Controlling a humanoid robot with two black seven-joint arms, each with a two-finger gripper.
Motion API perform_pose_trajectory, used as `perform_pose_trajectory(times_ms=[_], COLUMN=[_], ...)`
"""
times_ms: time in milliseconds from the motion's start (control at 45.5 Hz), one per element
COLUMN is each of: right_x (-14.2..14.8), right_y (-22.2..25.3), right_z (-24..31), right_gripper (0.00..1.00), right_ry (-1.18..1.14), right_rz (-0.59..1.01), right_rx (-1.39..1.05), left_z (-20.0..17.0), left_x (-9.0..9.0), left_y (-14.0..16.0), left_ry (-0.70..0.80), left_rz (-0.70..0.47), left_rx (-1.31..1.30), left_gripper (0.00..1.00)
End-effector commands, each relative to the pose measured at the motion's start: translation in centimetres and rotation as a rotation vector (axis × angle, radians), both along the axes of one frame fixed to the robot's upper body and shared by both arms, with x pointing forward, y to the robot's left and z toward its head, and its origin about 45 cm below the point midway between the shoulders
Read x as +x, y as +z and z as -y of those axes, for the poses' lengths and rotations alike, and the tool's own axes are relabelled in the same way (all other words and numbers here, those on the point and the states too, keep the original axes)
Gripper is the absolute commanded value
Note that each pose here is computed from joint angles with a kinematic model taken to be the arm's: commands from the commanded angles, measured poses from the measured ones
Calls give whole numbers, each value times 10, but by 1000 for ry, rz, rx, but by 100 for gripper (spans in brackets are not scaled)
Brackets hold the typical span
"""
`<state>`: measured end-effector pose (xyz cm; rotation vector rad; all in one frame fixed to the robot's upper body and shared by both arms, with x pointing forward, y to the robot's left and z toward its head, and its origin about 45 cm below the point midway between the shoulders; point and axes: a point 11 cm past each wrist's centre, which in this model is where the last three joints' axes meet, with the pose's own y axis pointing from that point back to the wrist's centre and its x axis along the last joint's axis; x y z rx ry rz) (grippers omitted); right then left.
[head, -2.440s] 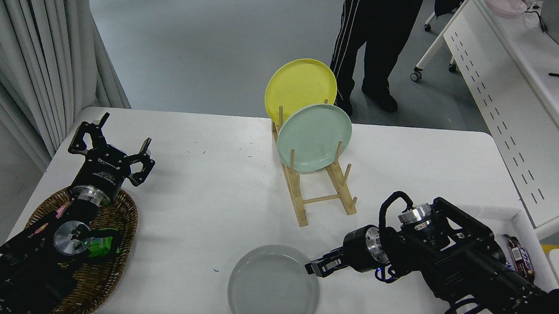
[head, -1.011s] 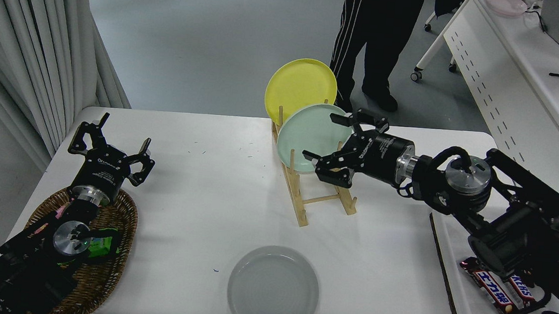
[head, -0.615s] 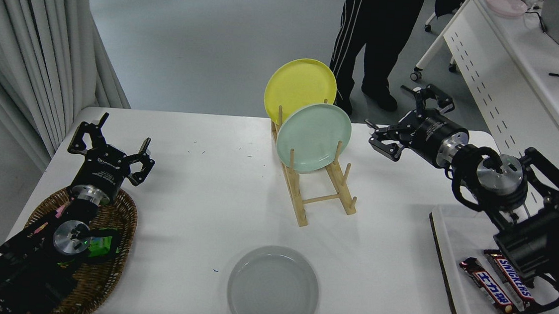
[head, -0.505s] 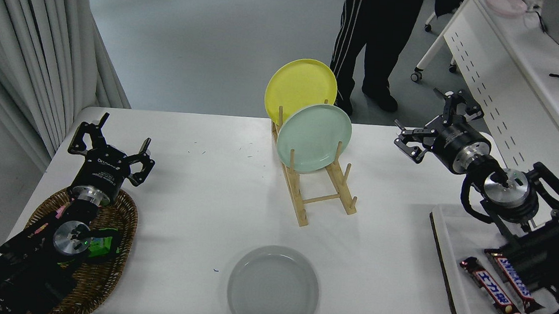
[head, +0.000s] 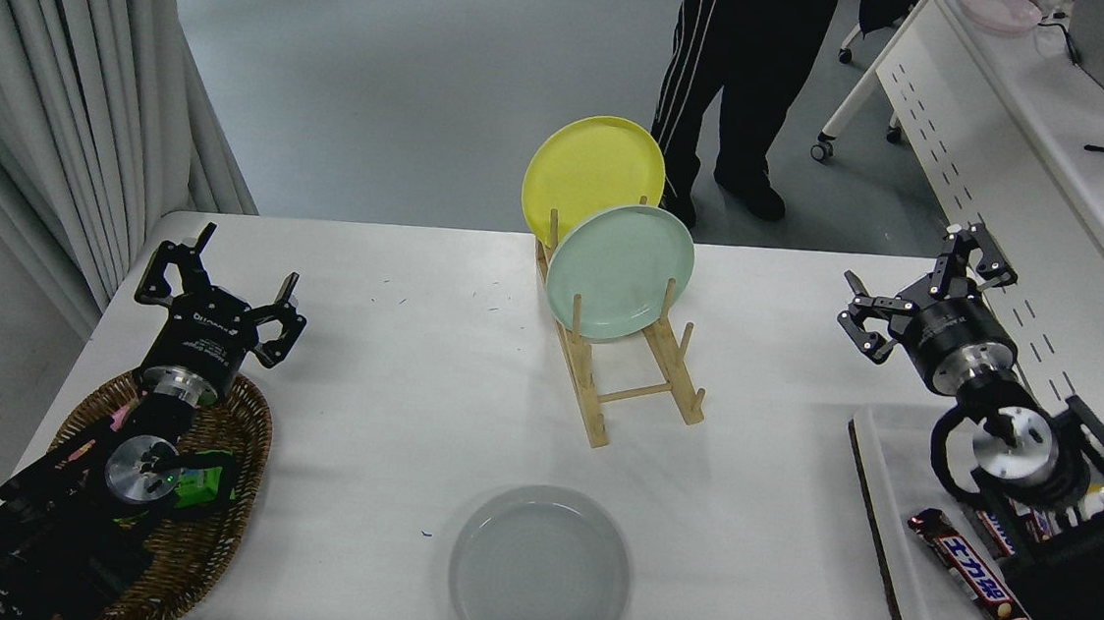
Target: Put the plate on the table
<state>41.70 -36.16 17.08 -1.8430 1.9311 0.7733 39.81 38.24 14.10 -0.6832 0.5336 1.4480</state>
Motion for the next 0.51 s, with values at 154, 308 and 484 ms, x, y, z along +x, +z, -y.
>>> perform_pose_trajectory(times_ms=[154,308,484], right_x=[-18,-18,-20], right_y=[-32,-32,-38], right_z=[17,17,15], right_gripper=[100,100,100], right_ry=[-66,-75,-66], right_rz=[35,42,26], right_rx=[32,36,31], left_z=[0,-1,0], left_x=[0,0,0], left_y=[0,0,0], left_ry=[0,1,0], left_rz=[0,0,0], left_rx=[-1,1,-1], left_gripper=[100,100,100])
